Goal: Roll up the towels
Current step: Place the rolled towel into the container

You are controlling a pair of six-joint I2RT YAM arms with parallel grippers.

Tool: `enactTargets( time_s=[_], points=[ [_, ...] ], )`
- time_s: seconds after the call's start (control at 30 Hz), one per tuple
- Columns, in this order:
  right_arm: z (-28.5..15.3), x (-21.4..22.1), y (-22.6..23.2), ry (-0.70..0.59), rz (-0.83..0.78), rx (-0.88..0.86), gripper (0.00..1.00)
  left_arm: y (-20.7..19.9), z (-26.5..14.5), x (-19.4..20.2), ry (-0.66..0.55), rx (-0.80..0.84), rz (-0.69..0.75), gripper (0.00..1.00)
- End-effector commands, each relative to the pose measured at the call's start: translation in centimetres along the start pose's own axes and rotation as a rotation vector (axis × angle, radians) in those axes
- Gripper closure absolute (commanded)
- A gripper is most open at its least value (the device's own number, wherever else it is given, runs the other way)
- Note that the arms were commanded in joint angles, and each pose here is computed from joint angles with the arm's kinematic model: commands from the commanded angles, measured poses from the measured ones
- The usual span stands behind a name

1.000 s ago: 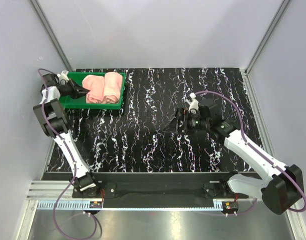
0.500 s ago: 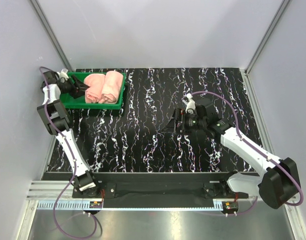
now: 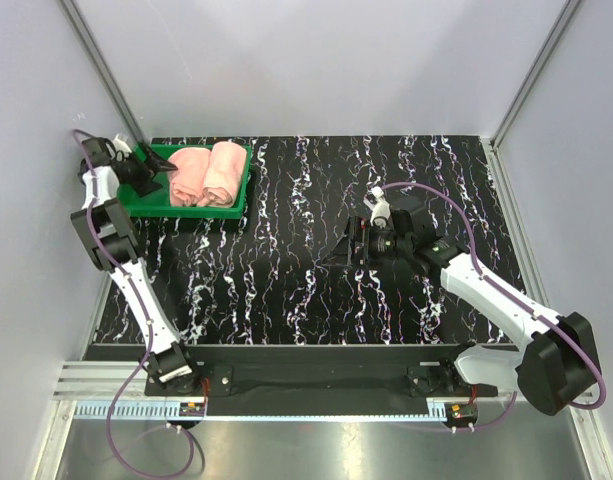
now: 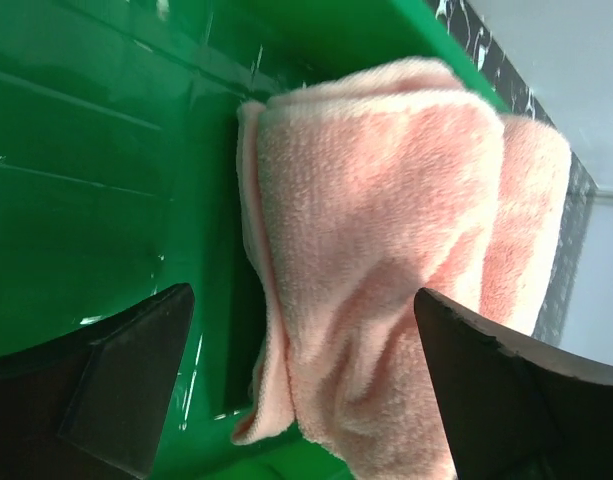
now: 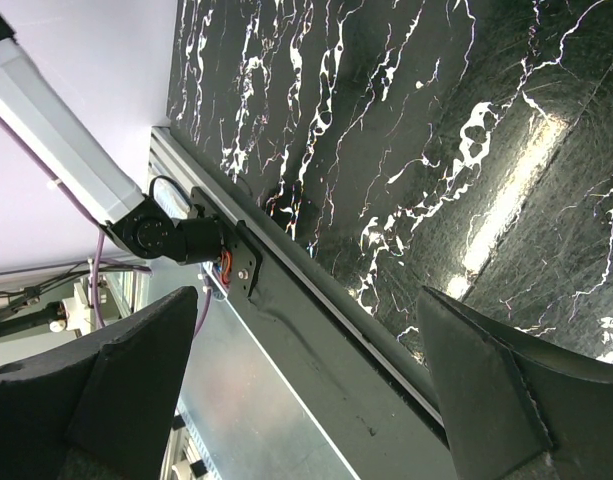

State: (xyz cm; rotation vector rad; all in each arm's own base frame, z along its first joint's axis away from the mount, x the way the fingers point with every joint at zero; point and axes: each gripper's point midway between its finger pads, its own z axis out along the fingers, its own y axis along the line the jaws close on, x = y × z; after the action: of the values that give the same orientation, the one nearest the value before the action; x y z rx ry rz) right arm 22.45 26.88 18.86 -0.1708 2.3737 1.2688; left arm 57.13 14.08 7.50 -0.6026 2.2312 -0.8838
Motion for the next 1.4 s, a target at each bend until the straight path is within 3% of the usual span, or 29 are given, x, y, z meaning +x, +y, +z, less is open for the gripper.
enactTargets(
  time_s=[0.0, 0.3, 0.47, 0.63, 0.73, 0.87, 1.03, 1.17, 1.2, 1.37],
  points=[
    [-0.5, -0.5, 0.7, -0.028, -0.033, -0.023, 0.02, -3.5, -5.1, -4.9, -0.178, -0.043, 0.082, 0.01],
    [-1.2, -0.6, 0.8, -0.039, -0.055, -0.010, 0.02, -8.0, -9.7, -7.4, -0.322, -0.014, 0.147, 0.01],
    [-1.3, -1.5, 0.8, -0.074, -0.081, 0.014, 0.02, -9.8, -12.3, -6.5, -0.388, -0.030, 0.186, 0.01],
    [-1.1, -2.8, 2.3, -0.087, -0.086, -0.033, 0.03, -13.8, -17.1, -3.5, -0.448, -0.033, 0.286, 0.01],
    [-0.8, -3.5, 2.8, -0.110, -0.087, -0.057, 0.02, -16.1, -19.7, -2.2, -0.548, -0.017, 0.322, 0.01],
    [0.2, -4.4, 3.3, -0.115, -0.075, -0.093, 0.03, -20.6, -23.2, 3.0, -0.687, -0.025, 0.410, 0.01],
    [0.2, -4.8, 4.5, -0.117, -0.075, -0.130, 0.03, -24.7, -24.5, 9.2, -0.873, -0.051, 0.562, 0.01],
    [-1.2, -4.7, 4.9, -0.143, -0.108, -0.115, 0.02, -23.2, -24.6, 14.5, -0.987, -0.067, 0.702, 0.01],
    [-1.4, -4.6, 4.8, -0.146, -0.111, -0.107, 0.02, -21.1, -23.9, 16.4, -0.978, -0.080, 0.709, 0.01],
    [-2.8, -4.2, 4.6, -0.183, -0.125, -0.074, 0.02, -14.1, -22.1, 19.2, -0.941, -0.260, 0.633, 0.01]
  ],
)
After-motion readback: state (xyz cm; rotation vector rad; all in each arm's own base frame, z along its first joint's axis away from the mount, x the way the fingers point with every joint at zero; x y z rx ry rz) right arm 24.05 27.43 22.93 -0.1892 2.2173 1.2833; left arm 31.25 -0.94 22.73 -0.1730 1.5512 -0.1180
